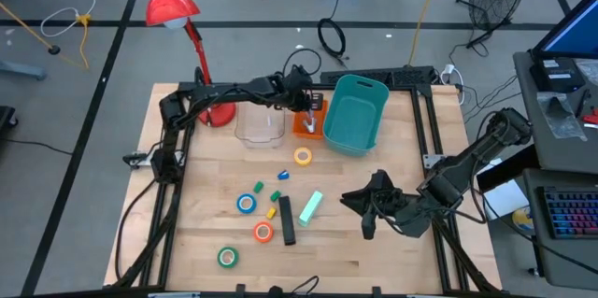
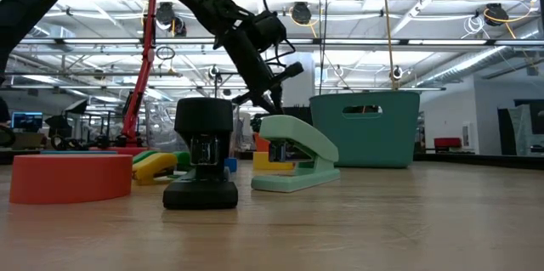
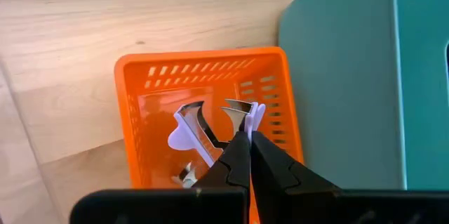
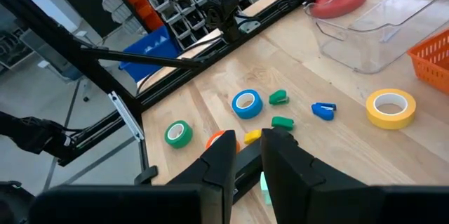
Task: Pick and place Stapler, Stapler remover, tape
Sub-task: Put the violet staple remover into the orange bin
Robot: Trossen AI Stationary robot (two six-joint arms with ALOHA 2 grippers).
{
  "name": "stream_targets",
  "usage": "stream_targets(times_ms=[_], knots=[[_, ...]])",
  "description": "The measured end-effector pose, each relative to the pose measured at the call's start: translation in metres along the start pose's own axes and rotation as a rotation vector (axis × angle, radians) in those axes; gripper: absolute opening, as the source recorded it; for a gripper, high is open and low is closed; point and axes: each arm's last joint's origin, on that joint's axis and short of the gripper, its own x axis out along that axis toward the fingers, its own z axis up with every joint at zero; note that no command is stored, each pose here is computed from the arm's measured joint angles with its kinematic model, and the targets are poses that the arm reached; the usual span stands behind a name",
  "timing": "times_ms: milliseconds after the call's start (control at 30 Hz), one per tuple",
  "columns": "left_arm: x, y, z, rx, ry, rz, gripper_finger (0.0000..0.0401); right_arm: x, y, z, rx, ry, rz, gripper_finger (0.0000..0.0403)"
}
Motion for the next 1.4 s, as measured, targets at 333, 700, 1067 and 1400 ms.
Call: stream_targets(times_ms=[333, 700, 1067, 1400], knots=[[0.013, 0.004, -0.004, 0.035, 0.029, 0.015, 0.0, 0.0, 0.0, 0.0, -0.004, 0.0, -0.001, 0.0061], [0.012, 0.005, -0.003, 0.063, 0.002, 0.031, 0.0, 0.0, 0.002, 0.001, 0.007, -0.009, 0.012, 0.0061], [0.012, 0.006, -0.004, 0.108, 0.004, 0.047, 0.0, 0.0, 0.002, 0.001, 0.011, -0.015, 0.014, 0.0061], [0.012, 0.006, -0.004, 0.128, 0.007, 0.047, 0.0, 0.0, 0.002, 0.002, 0.014, -0.017, 0.016, 0.0061]])
